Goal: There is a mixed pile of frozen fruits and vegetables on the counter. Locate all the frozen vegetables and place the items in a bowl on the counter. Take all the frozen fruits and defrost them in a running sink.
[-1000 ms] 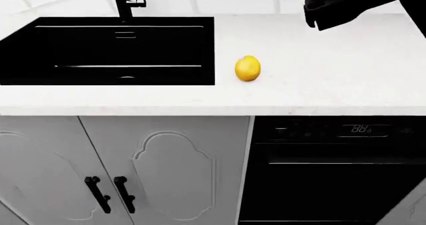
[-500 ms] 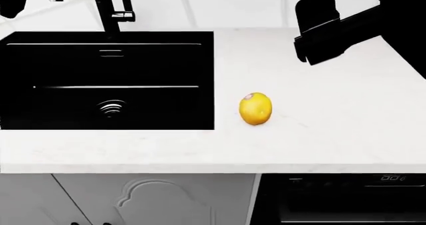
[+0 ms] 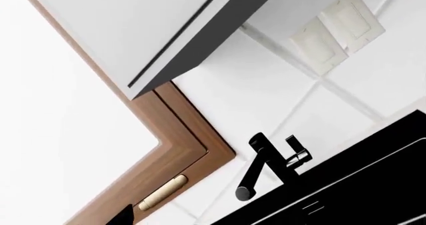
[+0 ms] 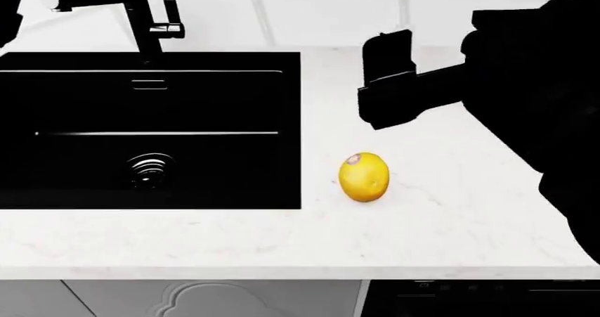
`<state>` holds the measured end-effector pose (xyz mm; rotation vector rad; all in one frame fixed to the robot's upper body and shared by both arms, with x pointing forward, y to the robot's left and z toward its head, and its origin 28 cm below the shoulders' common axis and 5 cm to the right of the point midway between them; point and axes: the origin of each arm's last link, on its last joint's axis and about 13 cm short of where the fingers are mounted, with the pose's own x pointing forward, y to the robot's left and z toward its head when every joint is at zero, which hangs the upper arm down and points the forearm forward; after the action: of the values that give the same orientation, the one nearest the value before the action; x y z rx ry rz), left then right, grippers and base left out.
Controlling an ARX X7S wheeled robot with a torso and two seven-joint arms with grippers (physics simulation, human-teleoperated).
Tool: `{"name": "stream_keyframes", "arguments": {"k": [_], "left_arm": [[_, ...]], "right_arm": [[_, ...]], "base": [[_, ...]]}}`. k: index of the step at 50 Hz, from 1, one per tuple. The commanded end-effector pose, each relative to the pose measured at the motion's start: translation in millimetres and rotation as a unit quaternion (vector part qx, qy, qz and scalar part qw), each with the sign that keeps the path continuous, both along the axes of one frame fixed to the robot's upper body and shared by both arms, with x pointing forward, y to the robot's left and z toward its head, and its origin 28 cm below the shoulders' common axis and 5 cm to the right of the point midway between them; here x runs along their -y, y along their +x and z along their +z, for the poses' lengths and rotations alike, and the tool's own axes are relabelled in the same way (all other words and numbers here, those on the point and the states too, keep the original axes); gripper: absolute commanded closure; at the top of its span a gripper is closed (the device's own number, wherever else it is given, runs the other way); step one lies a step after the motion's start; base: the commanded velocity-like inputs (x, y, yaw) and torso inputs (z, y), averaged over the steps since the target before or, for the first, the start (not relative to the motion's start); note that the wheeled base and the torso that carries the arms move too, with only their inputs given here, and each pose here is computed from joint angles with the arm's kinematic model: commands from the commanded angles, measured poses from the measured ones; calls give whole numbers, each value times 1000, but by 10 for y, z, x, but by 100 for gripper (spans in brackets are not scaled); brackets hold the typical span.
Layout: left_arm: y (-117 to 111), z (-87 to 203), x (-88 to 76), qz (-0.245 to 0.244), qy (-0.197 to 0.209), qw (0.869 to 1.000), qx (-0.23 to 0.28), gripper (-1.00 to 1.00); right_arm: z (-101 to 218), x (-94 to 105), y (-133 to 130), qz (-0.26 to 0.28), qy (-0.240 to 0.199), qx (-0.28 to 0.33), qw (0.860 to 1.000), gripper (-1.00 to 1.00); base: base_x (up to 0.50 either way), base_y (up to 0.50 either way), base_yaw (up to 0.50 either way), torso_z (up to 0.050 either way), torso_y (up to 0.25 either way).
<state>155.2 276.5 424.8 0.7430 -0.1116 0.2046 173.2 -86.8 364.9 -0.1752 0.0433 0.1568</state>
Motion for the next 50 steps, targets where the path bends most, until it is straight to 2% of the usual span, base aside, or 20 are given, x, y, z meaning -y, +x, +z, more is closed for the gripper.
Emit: {"name": "stream_keyframes", "arguments": {"k": [1, 5, 12, 50], "left_arm": [[-13, -9, -12, 0, -2, 1000, -3, -100], [-15, -15, -13, 1, -2, 1000, -4, -100], [-8, -24, -10, -2, -4, 1000, -4, -100], [25, -87, -15, 0, -2, 1000, -12, -100]], "right_arm": [[-175, -175, 26, 51, 119, -108, 986, -100], [-222, -197, 21, 56, 128, -124, 982, -100], [-336, -237, 53, 54, 99, -147, 983, -100], [-638, -155, 225, 6, 56, -183, 982, -100]], "base": [[0, 0, 0, 0, 0], [0, 0, 0, 0, 0], [0, 0, 0, 0, 0], [0, 0, 0, 0, 0]]}}
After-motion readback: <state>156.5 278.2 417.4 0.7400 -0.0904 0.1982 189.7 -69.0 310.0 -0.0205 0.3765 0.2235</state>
